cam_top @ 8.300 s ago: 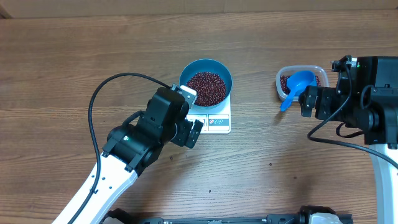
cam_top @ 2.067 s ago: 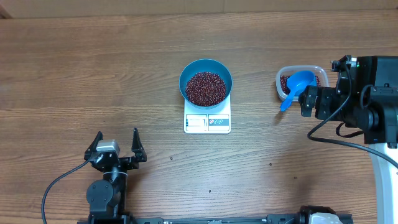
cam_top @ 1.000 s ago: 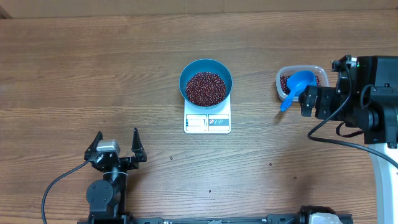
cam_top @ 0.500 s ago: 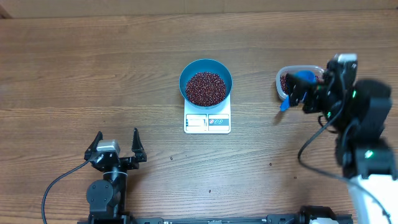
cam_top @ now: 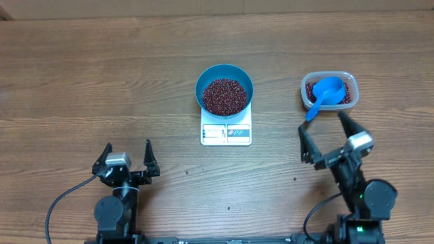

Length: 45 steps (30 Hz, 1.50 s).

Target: Scoop item into bowl and weigh 150g on scale

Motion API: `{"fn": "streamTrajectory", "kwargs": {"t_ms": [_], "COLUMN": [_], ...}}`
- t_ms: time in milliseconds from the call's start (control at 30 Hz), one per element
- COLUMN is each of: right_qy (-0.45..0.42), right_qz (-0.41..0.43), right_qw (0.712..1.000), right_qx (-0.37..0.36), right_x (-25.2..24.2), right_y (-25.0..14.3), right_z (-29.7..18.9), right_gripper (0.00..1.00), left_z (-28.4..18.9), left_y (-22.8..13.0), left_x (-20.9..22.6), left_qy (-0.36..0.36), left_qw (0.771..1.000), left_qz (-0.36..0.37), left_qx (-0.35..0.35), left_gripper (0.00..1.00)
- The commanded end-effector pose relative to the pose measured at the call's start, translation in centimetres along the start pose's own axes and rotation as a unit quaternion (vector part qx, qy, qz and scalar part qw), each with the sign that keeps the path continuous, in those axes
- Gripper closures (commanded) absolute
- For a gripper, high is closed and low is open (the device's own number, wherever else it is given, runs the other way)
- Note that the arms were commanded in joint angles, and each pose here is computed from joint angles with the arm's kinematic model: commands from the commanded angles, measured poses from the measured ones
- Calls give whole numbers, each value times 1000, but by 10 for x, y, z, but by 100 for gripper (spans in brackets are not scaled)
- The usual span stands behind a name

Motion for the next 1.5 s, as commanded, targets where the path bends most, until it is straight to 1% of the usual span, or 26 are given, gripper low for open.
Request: {"fn": "streamTrajectory", "kwargs": {"t_ms": [0, 333, 700, 767, 900, 1033, 1133, 1467], "right_qy": [-2, -20, -79, -98, -154, -156, -145, -147], "right_qz": [3, 44, 33, 39, 78, 70, 47, 45], "right_qw": [1000, 992, 988, 986, 976, 978, 982, 983], "right_qx": [8, 120, 127, 131, 131, 116, 113, 97], "right_x": [5, 12, 4, 1, -5, -5, -3, -3], "right_y": [-16, -47, -48, -49, -49, -45, -43, -38], "right_z": [-9, -24, -26, -27, -30, -31, -31, -32], "right_gripper": [0, 0, 0, 0, 0, 0, 0, 0], "left_z": [0, 0, 0, 0, 0, 0, 0, 0], "left_y": [1, 0, 0, 0, 0, 0, 0, 0], "left_x": [1, 1, 1, 1, 1, 1, 1, 1], "left_qy": [1, 1, 1, 1, 1, 1, 1, 1], "left_qw": [1000, 1000, 1000, 1000, 1000, 1000, 1000, 1000], "left_qz": [5, 5, 5, 5, 5, 5, 5, 5], "left_qx": [-5, -5, -5, -5, -5, -5, -5, -5], "left_gripper": [0, 0, 1, 0, 0, 1, 1, 1]}}
Point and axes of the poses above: each gripper's point midway between its finger pads, its own z axis out along the fingers, its own x axis along the line the jaws close on, y = z × x, the point moved 10 cm from there along -z, back along the fingers, and after that the axes turned 13 degrees about -z, right-handed, at the moved point
